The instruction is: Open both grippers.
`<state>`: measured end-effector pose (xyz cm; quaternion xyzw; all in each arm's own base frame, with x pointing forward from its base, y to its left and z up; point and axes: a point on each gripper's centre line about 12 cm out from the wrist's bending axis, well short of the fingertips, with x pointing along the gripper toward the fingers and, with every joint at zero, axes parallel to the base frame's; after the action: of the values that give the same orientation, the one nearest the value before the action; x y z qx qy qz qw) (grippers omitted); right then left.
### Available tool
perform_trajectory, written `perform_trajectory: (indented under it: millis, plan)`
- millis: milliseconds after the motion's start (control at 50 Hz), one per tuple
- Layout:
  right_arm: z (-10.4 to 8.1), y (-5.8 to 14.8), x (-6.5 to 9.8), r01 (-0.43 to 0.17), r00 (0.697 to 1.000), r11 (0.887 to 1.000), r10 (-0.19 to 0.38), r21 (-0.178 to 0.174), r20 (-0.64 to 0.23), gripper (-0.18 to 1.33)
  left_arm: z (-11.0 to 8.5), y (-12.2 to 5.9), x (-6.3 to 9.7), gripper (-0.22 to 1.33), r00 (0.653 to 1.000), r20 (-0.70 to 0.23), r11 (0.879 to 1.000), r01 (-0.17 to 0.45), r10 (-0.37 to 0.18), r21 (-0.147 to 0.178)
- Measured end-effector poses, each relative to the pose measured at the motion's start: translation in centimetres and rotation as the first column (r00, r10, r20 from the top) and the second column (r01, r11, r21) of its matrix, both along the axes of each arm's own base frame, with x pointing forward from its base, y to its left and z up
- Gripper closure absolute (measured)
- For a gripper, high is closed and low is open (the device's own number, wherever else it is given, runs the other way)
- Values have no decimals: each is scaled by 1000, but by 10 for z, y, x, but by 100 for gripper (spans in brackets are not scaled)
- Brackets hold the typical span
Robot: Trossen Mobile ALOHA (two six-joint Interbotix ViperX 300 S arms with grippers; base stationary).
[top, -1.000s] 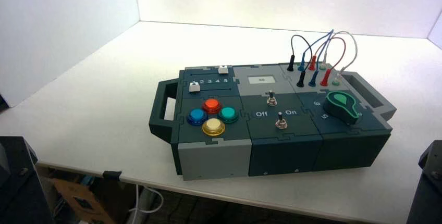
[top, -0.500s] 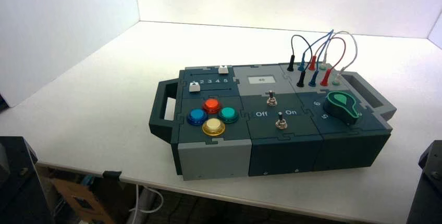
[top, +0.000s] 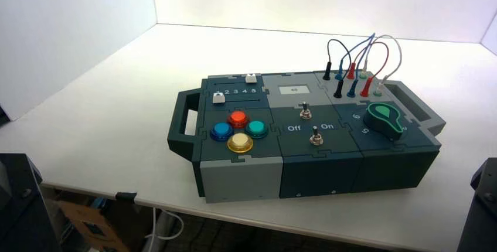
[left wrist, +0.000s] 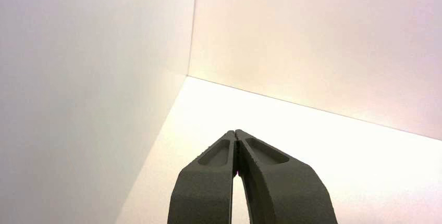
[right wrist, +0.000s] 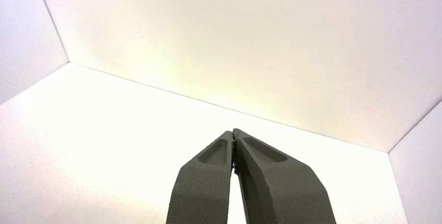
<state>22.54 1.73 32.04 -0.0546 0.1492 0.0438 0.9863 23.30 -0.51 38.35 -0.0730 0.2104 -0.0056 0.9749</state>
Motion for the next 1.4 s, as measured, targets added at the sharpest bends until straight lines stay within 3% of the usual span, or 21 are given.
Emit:
perform_trajectory:
  millis: [260, 520, 580, 600, 620, 640, 660, 680, 700, 760, 780, 880, 960, 1240, 1400]
  plan:
    - [-6, 0, -3, 0, 1000, 1000, 0, -1, -9, 129, -3, 0, 1, 128, 1000, -6, 1000, 3, -3, 7]
    - [2, -1, -7, 0, 999, 1000, 0, 3, 35, 125, -6, 0, 6, 127, 1000, -15, 1000, 3, -3, 10]
    - [5, -1, -9, -1, 998, 1000, 1, 5, 61, 115, -6, 0, 6, 117, 1000, -12, 1000, 2, -2, 8]
    - [5, -1, -10, -1, 998, 1000, 1, 5, 66, 110, -5, 0, 6, 101, 1000, -12, 1000, 3, -3, 10]
    - [6, -1, -11, -1, 998, 1000, 1, 6, 70, 108, -5, 0, 6, 99, 1000, -12, 1000, 2, -2, 8]
    - [7, -1, -11, -2, 997, 1000, 1, 5, 76, 102, -6, 0, 7, 85, 1000, -15, 1000, 3, -3, 8]
    - [8, -1, -13, -2, 996, 1000, 1, 5, 86, 83, -7, 0, 8, 64, 1000, -18, 1000, 3, -2, 10]
    - [10, -1, -14, -2, 996, 1000, 1, 6, 92, 73, -7, 0, 8, 53, 1000, -20, 1000, 3, -3, 8]
    - [11, -1, -14, -2, 995, 1000, 1, 6, 98, 54, -9, 0, 10, 28, 1000, -26, 1000, 3, -3, 8]
    - [11, -1, -14, -2, 995, 1000, 1, 7, 102, 23, -12, 0, 14, 6, 999, -39, 1000, 5, -4, 14]
    - [11, -1, -14, -2, 995, 1000, 1, 7, 102, 23, -12, 0, 15, 5, 999, -41, 1000, 5, -5, 12]
    - [11, -1, -14, -2, 995, 1000, 1, 7, 101, -9, -8, 0, 17, -7, 999, -34, 1000, 13, -12, 28]
    - [11, -1, -14, -2, 995, 1000, 1, 8, 101, -18, -4, 0, 17, -19, 1000, -22, 999, 14, -13, 30]
    - [18, -1, -13, -2, 993, 1000, 2, 3, 115, -18, 10, 0, 18, -21, 999, 23, 997, 26, -28, 68]
    - [21, -1, -11, -2, 992, 1000, 1, 4, 122, -18, 13, -1, 19, -21, 999, 29, 997, 29, -32, 68]
